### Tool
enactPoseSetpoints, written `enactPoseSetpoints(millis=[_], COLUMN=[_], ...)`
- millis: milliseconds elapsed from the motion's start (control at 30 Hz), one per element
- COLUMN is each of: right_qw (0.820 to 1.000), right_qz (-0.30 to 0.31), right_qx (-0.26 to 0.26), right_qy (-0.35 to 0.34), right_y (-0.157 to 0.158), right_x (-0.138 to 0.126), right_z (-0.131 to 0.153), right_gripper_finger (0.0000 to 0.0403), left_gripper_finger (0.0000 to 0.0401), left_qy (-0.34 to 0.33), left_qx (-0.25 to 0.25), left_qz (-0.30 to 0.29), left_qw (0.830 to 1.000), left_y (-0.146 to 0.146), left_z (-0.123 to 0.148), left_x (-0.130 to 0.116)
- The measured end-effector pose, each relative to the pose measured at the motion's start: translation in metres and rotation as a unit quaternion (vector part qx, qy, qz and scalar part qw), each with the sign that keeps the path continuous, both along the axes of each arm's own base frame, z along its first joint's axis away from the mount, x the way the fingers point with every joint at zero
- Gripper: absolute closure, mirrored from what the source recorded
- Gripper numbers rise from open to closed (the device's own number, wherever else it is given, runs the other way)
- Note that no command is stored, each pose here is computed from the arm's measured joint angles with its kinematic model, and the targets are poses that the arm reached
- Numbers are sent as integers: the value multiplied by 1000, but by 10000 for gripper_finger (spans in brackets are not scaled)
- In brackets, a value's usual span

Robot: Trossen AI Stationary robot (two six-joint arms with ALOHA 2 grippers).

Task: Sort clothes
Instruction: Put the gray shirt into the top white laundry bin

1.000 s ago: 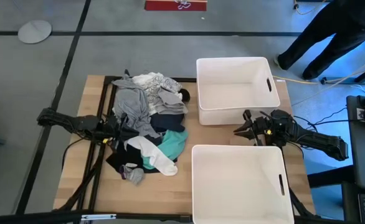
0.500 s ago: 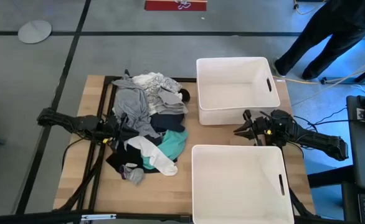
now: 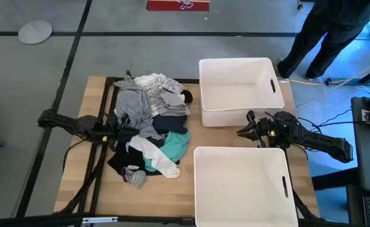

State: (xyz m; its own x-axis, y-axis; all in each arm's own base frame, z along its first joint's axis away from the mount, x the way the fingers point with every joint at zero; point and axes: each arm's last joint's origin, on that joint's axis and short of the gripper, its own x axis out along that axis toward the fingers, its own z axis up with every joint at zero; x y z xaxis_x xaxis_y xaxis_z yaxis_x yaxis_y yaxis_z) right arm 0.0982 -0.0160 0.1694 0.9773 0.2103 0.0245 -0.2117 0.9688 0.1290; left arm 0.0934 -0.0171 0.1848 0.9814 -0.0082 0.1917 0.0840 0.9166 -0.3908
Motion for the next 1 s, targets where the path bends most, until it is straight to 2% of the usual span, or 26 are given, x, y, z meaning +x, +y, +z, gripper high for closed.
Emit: enactPoseSetpoints(millis=[67, 200, 433, 667, 867, 1000], right_qw=[999, 998, 998, 997, 987, 986], right_qz=[-2, -4, -4, 25, 67, 61], right_qx=[37, 67, 66, 66, 144, 157], right_qy=[7, 11, 0, -6, 13, -8], right_y=[0, 0, 0, 2, 5, 6], right_x=[0, 0, 0, -3, -8, -12], right_z=[0, 1, 3, 20, 35, 52], right_gripper_finger=[352, 352, 352, 352, 352, 352], left_gripper_finger=[370, 370, 370, 370, 370, 370], left_qy=[-20, -72, -114, -44, -10, 0], left_qx=[4, 37, 84, 101, 96, 104], left_qz=[5, 21, 71, 120, 120, 124], left_qw=[1000, 997, 987, 987, 988, 987], left_y=[0, 1, 5, 9, 8, 7], left_z=[4, 14, 43, 65, 68, 68], left_x=[-1, -4, -12, -15, -10, -7])
